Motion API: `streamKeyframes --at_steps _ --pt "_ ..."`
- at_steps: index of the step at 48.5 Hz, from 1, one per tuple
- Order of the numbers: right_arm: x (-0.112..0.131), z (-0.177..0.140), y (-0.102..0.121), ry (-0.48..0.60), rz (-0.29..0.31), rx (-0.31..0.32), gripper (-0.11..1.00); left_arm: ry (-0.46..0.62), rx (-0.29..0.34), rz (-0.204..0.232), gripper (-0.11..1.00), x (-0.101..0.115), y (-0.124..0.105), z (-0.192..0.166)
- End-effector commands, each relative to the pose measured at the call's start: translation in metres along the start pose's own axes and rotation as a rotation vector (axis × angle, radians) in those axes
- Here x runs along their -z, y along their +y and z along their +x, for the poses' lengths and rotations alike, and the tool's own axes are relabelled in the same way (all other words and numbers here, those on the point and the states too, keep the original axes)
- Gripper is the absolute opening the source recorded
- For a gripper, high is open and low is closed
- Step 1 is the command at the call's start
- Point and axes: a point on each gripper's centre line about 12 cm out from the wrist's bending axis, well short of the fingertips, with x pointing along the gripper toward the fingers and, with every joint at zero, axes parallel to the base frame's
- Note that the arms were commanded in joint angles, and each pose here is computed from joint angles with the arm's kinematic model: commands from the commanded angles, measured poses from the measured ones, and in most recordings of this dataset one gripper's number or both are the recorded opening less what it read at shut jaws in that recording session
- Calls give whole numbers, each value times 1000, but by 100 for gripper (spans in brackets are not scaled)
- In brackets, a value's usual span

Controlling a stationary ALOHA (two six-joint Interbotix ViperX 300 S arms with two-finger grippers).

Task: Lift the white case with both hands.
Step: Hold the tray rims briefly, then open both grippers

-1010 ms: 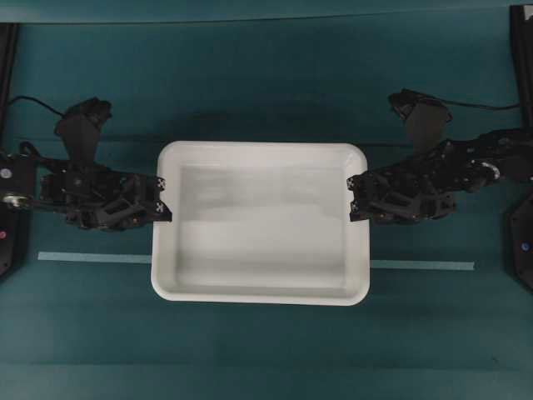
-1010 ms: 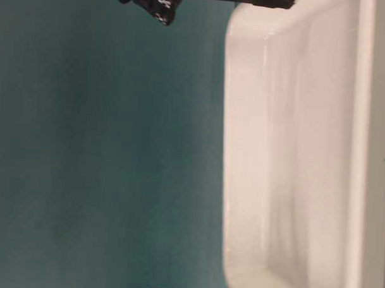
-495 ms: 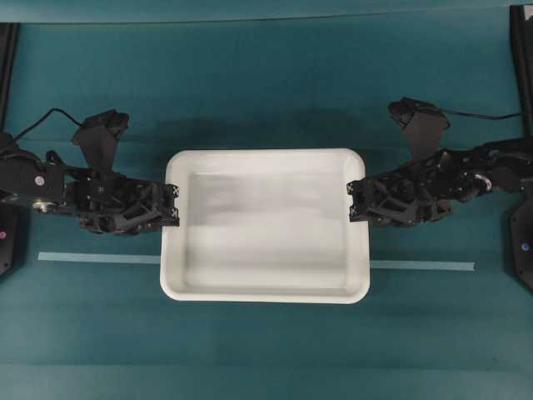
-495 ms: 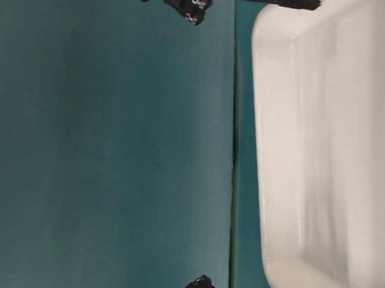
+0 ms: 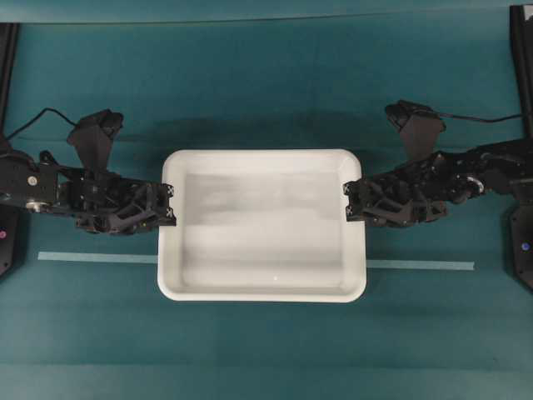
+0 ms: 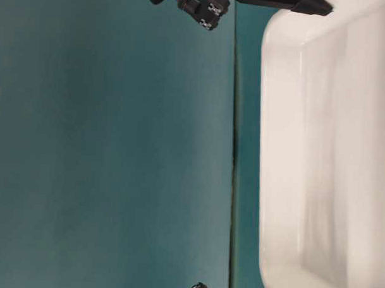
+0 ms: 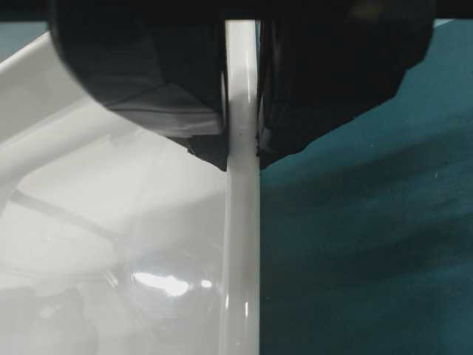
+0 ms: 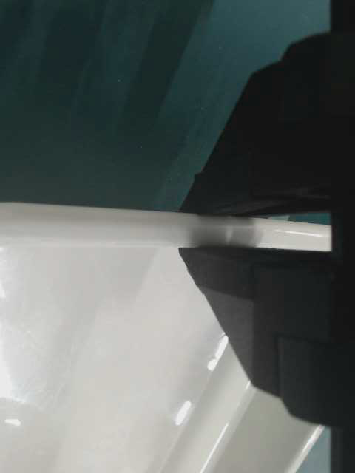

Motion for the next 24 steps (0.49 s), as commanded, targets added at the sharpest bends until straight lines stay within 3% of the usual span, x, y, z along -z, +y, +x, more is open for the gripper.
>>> streamKeyframes --at_steps 1,6,11,18,24 --pt "8 10 -26 48 -2 100 9 4 -83 15 4 0 29 6" --pt "8 10 -25 47 0 98 10 2 -57 32 4 0 25 7" --pt "7 10 -21 46 -1 91 20 3 -52 34 4 0 23 8" --pt "6 10 -16 38 -9 74 52 0 -31 32 7 0 19 8" --pt "4 7 -11 16 -31 45 74 -6 32 31 24 -1 9 7"
